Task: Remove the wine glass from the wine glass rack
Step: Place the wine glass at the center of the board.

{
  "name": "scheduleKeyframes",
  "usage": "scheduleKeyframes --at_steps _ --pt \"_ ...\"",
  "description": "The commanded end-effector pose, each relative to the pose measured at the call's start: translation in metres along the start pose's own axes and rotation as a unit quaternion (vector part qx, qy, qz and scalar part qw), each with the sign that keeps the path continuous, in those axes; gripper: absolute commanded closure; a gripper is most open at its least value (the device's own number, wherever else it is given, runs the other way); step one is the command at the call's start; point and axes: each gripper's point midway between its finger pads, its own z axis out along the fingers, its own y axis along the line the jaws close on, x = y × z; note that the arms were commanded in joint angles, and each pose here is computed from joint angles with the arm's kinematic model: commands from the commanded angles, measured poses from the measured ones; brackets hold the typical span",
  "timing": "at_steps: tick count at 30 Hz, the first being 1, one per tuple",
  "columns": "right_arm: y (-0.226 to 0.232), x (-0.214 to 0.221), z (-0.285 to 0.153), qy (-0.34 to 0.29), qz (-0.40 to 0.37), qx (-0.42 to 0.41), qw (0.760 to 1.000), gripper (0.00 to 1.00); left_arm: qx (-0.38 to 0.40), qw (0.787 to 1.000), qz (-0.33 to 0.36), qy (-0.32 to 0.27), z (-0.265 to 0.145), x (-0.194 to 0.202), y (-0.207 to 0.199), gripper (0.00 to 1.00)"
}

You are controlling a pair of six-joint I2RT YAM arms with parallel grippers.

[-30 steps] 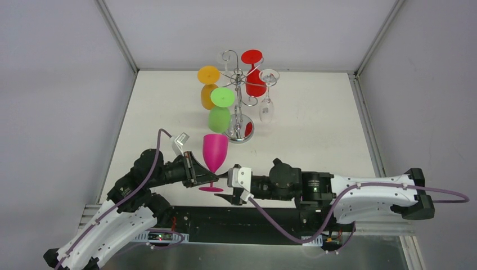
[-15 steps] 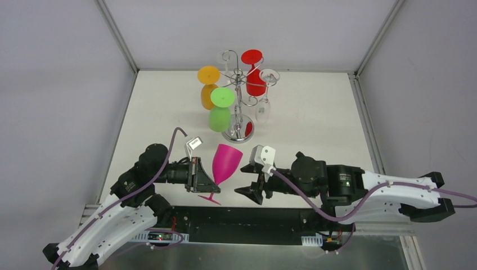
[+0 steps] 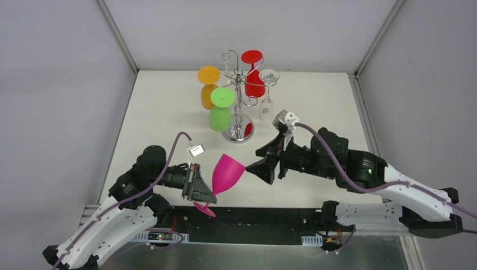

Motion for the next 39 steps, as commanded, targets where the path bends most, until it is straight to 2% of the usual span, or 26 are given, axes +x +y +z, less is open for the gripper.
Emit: scheduleKeyframes --at_steps 1,7,14,18,26,33,39 --pt "0.015 -0.003 -0.003 0.025 0.078 -0.046 0.996 0.34 0.039 0.998 0.053 0.019 -0.008 0.011 -0.014 1.0" --pt "0.021 -0.01 0.003 0.045 0.156 -0.105 0.981 0.35 0.062 0.994 0.089 0.021 -0.016 0.018 -0.024 1.0" --pt "0.049 -0.013 0.007 0.083 0.194 -0.209 0.955 0.37 0.076 0.991 0.103 0.028 -0.019 0.025 -0.028 1.0" --pt "0.055 -0.008 0.017 0.112 0.205 -0.228 0.945 0.41 0.078 0.991 0.106 0.028 -0.02 0.027 -0.028 1.0" --pt "0.06 -0.005 0.029 0.128 0.207 -0.255 0.936 0.43 0.082 0.99 0.115 0.028 -0.021 0.028 -0.031 1.0" --pt "0.079 0.002 0.025 0.16 0.202 -0.314 0.914 0.53 0.084 0.989 0.119 0.027 -0.022 0.028 -0.032 1.0" --pt "0.086 0.01 0.026 0.179 0.197 -0.322 0.909 0.6 0.086 0.989 0.119 0.027 -0.023 0.028 -0.034 1.0"
